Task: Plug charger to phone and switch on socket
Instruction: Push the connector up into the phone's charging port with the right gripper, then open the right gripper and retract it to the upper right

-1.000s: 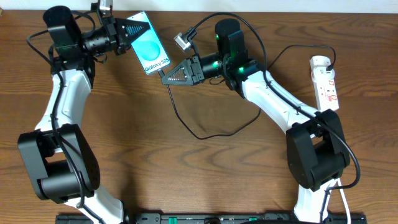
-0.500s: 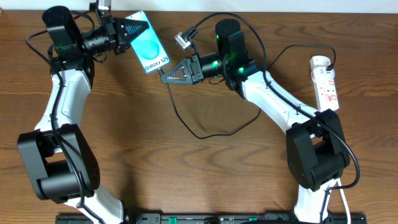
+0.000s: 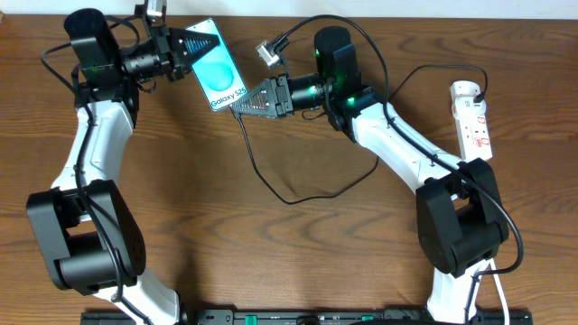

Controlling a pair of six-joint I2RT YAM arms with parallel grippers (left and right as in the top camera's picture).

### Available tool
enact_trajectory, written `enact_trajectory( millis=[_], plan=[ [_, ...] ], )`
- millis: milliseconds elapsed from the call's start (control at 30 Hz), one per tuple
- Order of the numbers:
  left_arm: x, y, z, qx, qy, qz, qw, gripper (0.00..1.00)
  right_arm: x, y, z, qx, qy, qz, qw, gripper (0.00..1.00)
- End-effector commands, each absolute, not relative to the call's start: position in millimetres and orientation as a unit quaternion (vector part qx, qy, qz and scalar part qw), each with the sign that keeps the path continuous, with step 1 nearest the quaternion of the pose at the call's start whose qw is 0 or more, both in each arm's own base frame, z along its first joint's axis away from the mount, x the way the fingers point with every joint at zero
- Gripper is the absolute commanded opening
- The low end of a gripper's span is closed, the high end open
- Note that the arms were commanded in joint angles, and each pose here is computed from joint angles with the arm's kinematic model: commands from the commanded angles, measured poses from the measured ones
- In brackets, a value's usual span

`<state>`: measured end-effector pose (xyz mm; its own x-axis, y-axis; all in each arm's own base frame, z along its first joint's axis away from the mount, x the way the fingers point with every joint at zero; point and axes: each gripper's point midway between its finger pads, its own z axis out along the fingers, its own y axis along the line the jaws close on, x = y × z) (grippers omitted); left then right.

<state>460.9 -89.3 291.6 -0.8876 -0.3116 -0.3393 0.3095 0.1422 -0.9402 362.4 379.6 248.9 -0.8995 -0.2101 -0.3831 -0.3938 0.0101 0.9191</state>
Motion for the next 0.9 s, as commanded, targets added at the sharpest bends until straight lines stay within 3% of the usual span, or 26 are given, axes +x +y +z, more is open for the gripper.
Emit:
enact_trajectory(
  millis=[0, 133, 200, 233, 267, 867],
  plan=[
    [452, -94, 300, 0.028, 0.713, -0.662, 0.229, 0.07, 368, 377, 254, -0.214, 0.706, 0.67, 0.081, 0.34],
    [453, -94, 300, 0.026, 0.713, -0.661, 0.231, 0.07, 365, 377, 255, -0.223, 0.701, 0.672, 0.078, 0.5],
    [453, -94, 300, 0.026, 0.713, -0.661, 0.231, 0.07, 362, 376, 256, -0.23, 0.698, 0.674, 0.076, 0.72],
    [453, -94, 300, 0.026, 0.714, -0.661, 0.232, 0.07, 360, 376, 256, -0.237, 0.694, 0.675, 0.076, 0.92],
    [453, -94, 300, 0.025, 0.714, -0.661, 0.232, 0.08, 359, 376, 256, -0.242, 0.692, 0.676, 0.075, 0.99],
    [454, -94, 300, 0.025, 0.714, -0.66, 0.233, 0.07, 399, 314, 262, -0.209, 0.694, 0.683, 0.096, 0.99]
  ],
)
